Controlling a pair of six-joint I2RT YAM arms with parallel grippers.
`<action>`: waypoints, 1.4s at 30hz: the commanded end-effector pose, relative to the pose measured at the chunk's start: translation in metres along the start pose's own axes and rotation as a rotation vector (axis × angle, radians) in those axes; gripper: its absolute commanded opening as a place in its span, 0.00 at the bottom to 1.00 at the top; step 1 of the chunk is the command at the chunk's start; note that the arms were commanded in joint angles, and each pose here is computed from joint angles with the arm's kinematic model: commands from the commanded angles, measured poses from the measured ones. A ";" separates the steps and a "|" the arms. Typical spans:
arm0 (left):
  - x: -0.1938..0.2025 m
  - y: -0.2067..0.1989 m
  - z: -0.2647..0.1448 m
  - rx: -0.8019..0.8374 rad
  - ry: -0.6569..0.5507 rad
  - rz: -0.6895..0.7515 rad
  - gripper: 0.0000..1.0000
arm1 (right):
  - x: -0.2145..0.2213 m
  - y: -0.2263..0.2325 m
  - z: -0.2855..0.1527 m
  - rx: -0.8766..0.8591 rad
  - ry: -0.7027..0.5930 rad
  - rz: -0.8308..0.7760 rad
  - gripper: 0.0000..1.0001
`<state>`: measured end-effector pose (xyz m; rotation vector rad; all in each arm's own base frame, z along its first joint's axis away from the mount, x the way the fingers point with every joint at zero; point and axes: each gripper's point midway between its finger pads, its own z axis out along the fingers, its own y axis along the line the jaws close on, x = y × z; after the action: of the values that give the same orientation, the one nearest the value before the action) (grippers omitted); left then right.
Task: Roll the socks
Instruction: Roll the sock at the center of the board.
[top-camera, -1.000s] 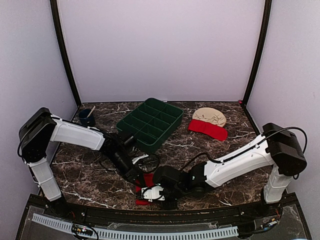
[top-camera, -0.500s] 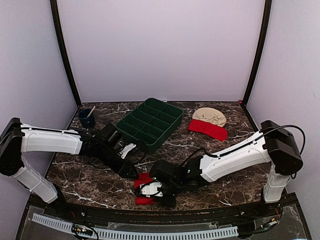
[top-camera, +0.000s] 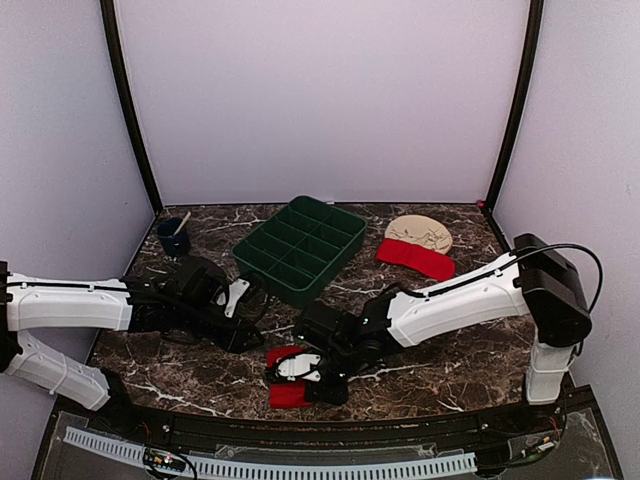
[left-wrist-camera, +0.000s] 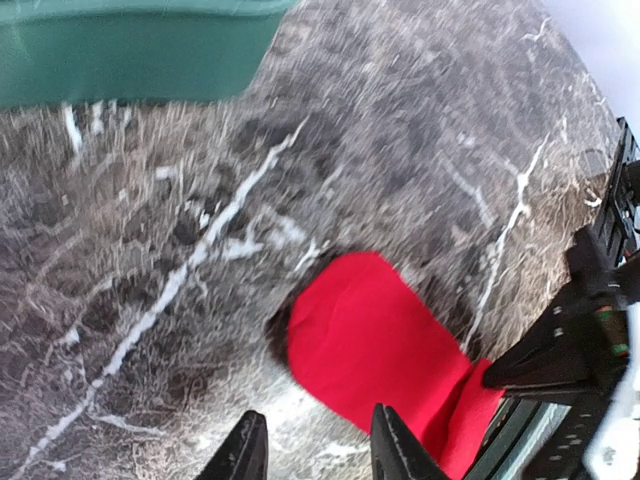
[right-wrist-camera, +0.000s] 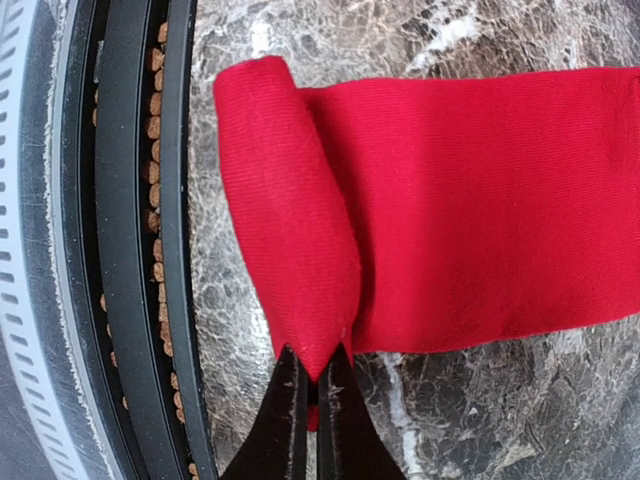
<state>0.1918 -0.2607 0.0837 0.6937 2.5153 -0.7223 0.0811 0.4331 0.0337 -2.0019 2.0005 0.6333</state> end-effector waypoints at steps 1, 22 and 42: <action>-0.009 -0.006 -0.009 -0.067 -0.113 0.033 0.37 | -0.002 0.002 0.001 -0.070 0.014 0.042 0.02; 0.009 -0.011 -0.044 -0.182 -0.311 0.031 0.35 | 0.000 0.002 0.006 -0.191 0.048 0.103 0.02; 0.047 -0.088 -0.053 -0.034 -0.297 0.387 0.34 | -0.004 -0.006 0.005 -0.322 0.056 0.206 0.03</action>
<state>0.1045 -0.2699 0.1496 0.7852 2.0394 -0.6103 0.0849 0.4391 0.0306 -2.0302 2.2248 0.9568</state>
